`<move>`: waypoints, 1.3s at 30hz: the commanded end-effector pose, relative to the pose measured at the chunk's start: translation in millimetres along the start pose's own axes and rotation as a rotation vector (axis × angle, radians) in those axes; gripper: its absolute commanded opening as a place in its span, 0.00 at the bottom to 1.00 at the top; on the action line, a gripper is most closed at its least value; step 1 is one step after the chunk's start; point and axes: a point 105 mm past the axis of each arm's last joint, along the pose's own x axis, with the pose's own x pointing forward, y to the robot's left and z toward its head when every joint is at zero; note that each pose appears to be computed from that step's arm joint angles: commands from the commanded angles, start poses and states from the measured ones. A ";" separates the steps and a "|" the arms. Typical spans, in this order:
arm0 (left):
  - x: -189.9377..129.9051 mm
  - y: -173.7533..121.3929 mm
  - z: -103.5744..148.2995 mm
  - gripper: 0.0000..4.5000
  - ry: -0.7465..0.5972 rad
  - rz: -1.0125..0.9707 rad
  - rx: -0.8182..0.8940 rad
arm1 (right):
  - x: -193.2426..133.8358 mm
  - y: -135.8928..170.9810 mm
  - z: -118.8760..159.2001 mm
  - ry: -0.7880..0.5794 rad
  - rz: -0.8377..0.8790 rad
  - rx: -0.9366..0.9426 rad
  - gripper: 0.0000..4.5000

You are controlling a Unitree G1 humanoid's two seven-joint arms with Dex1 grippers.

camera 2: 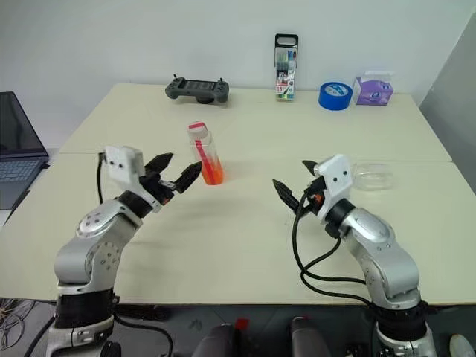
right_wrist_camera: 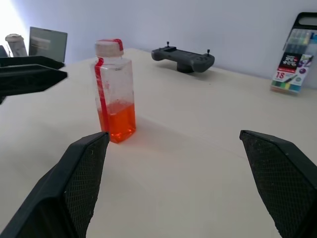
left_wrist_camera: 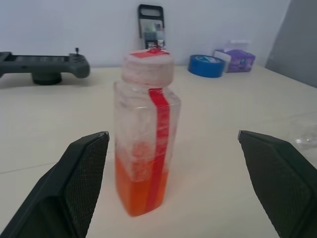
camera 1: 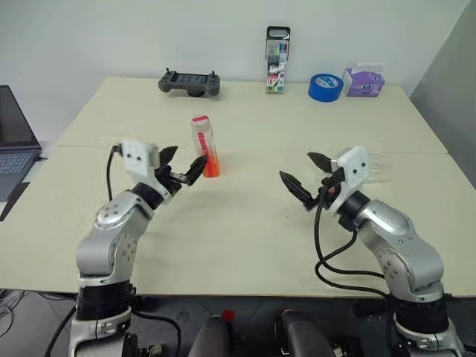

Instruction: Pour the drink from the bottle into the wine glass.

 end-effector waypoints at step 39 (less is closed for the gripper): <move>78.3 14.6 16.9 0.99 -0.200 0.188 0.098 | 18.8 27.5 3.7 -0.012 0.184 0.009 1.00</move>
